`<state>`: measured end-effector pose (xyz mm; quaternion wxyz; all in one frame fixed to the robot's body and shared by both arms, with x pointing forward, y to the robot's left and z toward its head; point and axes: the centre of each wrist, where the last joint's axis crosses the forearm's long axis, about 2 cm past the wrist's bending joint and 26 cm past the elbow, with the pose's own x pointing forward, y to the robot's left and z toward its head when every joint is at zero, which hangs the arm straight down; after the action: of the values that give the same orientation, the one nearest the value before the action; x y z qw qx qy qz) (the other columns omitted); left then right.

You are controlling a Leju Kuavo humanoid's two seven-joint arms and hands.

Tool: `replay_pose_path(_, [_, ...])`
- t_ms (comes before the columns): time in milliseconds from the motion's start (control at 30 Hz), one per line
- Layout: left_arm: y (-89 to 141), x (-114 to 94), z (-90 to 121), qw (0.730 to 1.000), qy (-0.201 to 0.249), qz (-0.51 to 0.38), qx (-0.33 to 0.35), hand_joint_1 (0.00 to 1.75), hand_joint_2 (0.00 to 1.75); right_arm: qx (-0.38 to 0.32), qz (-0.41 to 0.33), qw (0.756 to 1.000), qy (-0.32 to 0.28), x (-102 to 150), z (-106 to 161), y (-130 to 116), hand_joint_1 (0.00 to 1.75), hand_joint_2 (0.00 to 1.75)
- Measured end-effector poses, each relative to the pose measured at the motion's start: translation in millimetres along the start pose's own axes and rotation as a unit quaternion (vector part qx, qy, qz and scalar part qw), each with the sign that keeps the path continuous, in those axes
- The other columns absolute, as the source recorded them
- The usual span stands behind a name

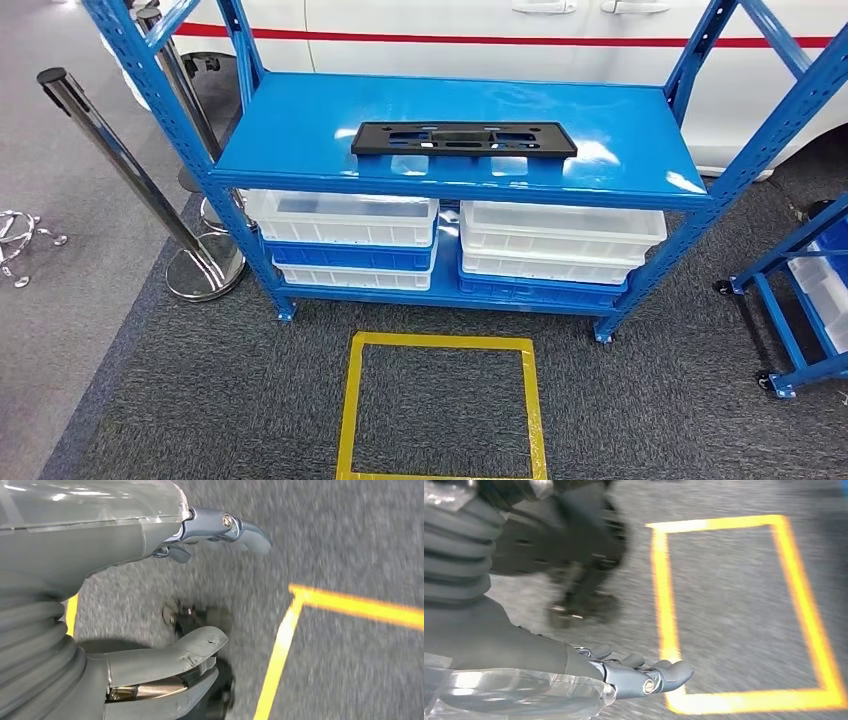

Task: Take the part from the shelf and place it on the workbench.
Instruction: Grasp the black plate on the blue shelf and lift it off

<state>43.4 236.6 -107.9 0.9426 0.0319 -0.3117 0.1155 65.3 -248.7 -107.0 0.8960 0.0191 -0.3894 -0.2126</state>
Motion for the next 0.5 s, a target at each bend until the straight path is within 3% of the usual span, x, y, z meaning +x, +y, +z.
replay_pose_path(300, [-4.9,-1.0,1.1,1.000,-0.003,0.005,-0.001,0.00,1.75,0.016,0.016,0.999,-0.022,9.1,-7.2,1.7,0.00,1.75])
replay_pose_path(400, [-5.4,-1.1,1.2,1.000,-0.004,0.009,-0.001,0.00,1.75,0.076,0.088,0.992,-0.039,14.0,-11.2,8.6,0.00,1.75])
replay_pose_path(500, [-6.1,0.5,0.3,1.000,-0.009,0.010,-0.005,0.00,1.75,0.161,0.172,0.968,-0.088,29.2,-21.3,18.1,0.00,1.75])
